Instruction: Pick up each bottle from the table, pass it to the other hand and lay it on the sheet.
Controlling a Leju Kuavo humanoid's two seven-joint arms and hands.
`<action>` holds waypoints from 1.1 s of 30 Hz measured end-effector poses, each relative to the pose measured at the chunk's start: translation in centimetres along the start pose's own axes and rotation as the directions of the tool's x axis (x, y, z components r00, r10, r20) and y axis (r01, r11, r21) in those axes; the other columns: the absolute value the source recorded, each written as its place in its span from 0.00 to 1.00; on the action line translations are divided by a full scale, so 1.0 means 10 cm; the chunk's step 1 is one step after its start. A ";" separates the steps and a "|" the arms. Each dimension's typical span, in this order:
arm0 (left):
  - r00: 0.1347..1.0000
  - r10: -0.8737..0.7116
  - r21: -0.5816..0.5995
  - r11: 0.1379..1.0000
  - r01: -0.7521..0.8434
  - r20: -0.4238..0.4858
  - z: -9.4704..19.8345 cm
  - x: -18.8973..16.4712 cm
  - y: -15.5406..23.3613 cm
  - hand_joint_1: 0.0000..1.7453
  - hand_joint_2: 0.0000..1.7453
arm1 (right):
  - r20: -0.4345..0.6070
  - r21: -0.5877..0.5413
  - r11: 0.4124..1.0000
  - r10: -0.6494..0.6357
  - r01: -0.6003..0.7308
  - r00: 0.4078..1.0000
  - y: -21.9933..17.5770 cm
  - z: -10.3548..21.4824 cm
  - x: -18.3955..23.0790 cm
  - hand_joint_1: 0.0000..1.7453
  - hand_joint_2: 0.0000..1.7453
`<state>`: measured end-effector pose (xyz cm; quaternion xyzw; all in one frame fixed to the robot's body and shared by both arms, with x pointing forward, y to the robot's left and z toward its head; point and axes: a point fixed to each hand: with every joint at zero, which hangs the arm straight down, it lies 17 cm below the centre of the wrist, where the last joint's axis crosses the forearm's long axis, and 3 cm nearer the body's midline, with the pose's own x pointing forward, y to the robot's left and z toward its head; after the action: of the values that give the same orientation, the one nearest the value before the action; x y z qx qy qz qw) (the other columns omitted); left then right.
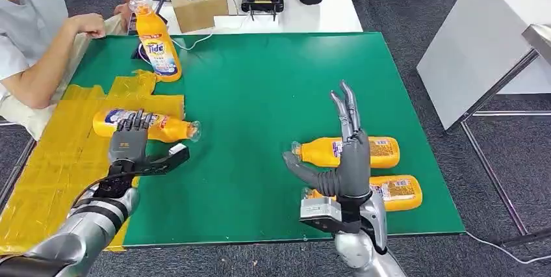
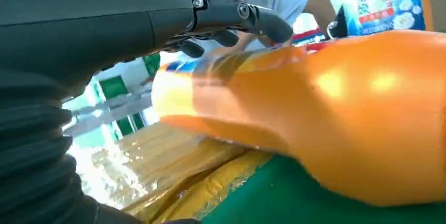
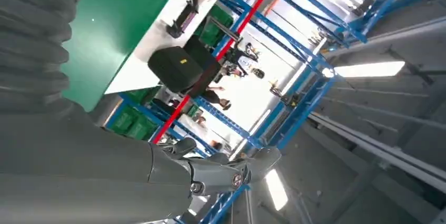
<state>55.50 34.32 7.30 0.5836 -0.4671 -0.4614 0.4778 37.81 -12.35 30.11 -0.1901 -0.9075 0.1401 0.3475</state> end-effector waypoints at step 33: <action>0.460 0.724 0.126 0.467 -0.876 0.515 1.26 1.30 1.94 0.00 1.00 | -0.037 0.732 0.443 0.785 -0.518 0.619 -0.31 1.09 -2.63 0.00 1.00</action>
<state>42.86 17.78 23.84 0.2608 -0.8522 -0.1823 0.4153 47.63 -28.09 8.31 -0.4185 -0.5615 0.5358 0.4716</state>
